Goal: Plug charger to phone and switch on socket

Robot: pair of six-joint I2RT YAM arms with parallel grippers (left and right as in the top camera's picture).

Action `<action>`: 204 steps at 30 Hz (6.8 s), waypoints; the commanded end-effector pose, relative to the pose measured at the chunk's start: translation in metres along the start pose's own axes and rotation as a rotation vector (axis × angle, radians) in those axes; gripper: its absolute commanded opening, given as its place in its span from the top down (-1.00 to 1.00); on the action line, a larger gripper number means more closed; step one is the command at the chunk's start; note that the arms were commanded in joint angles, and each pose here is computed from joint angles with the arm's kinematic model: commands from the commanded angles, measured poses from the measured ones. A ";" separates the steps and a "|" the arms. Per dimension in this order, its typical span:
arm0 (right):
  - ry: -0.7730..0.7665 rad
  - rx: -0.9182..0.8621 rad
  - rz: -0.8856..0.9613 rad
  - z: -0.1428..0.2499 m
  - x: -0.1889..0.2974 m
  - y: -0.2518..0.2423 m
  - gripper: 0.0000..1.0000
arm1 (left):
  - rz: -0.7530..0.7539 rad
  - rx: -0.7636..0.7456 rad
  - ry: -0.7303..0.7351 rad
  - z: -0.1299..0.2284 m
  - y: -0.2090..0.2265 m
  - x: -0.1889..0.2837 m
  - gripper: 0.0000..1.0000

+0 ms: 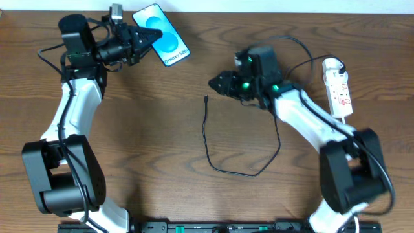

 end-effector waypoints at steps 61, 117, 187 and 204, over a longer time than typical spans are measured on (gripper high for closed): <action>0.242 0.044 -0.102 0.004 -0.063 -0.033 0.98 | 0.032 -0.031 -0.002 -0.010 -0.016 0.018 0.85; 0.380 0.451 -0.701 0.001 0.076 0.039 0.98 | 0.172 -0.218 0.134 0.020 -0.056 -0.051 0.85; 0.293 0.460 -0.688 -0.012 0.068 0.071 0.98 | 0.220 -0.274 0.170 0.025 -0.067 -0.056 0.85; 0.247 0.414 -0.665 -0.016 0.065 0.081 0.98 | 0.205 -0.273 0.137 0.021 -0.065 -0.054 0.85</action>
Point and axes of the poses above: each gripper's point midway between its finger pads, its own x axis back along the fingers, its own y axis along the line the jaws close on, z = x × y, the point moved 9 cm from there along x, back along the fingers, and after that the axes turned 10 degrees about -x, right-handed, at the moved point
